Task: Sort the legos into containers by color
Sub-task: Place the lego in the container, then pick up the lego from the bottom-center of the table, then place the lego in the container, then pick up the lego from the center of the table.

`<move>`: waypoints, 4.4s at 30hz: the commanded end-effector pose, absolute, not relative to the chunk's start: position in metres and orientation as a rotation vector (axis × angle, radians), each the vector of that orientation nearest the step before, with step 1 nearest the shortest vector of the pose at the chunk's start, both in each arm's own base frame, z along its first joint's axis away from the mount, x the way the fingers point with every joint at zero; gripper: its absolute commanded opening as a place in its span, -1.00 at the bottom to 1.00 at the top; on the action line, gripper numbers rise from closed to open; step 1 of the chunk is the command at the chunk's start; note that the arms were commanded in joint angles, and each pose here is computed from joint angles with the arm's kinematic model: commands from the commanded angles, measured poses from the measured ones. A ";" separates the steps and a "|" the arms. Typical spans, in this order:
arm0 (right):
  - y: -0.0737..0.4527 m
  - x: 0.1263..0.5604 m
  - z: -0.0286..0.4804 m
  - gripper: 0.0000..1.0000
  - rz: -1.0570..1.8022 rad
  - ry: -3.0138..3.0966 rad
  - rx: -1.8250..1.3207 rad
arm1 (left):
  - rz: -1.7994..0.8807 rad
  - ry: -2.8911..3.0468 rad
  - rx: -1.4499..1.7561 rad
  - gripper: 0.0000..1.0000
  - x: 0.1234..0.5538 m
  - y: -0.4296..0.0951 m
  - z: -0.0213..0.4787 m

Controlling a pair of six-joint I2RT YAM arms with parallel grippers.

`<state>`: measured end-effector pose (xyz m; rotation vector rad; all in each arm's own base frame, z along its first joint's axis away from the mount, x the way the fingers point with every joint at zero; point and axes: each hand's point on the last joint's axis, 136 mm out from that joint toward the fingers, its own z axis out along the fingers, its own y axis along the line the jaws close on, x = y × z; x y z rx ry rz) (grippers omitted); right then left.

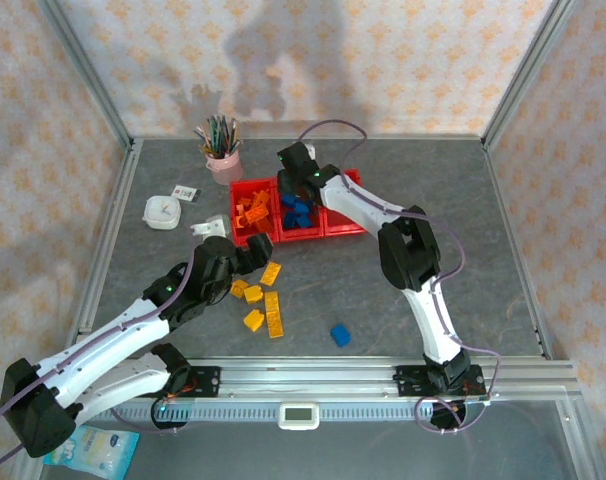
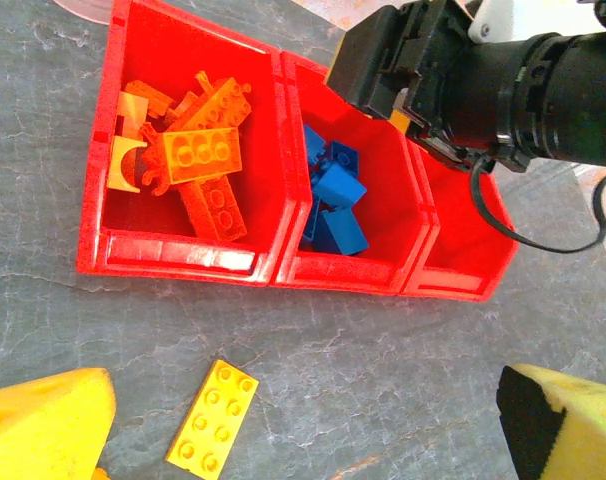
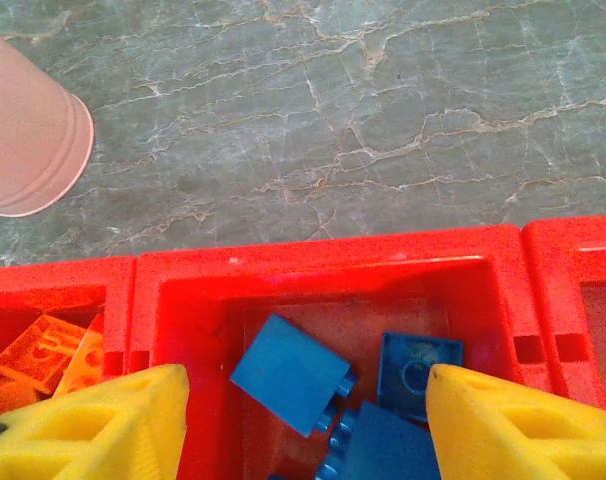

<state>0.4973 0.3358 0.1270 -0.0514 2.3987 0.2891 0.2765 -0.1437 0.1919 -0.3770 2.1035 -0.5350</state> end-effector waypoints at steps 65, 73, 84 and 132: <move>0.234 0.138 0.026 -0.43 0.057 2.707 -0.298 | -0.741 2.173 -0.334 0.98 0.232 -0.203 0.151; 0.259 0.171 0.062 -0.48 0.222 2.659 -0.227 | -0.681 2.139 -0.321 0.99 0.235 -0.193 0.167; 0.301 0.293 0.139 -0.48 0.278 2.448 -0.172 | -0.513 2.090 -0.333 0.98 0.248 -0.151 0.199; 0.388 0.285 0.060 0.67 0.268 2.564 0.005 | -0.393 2.101 -0.496 0.98 0.221 -0.075 0.198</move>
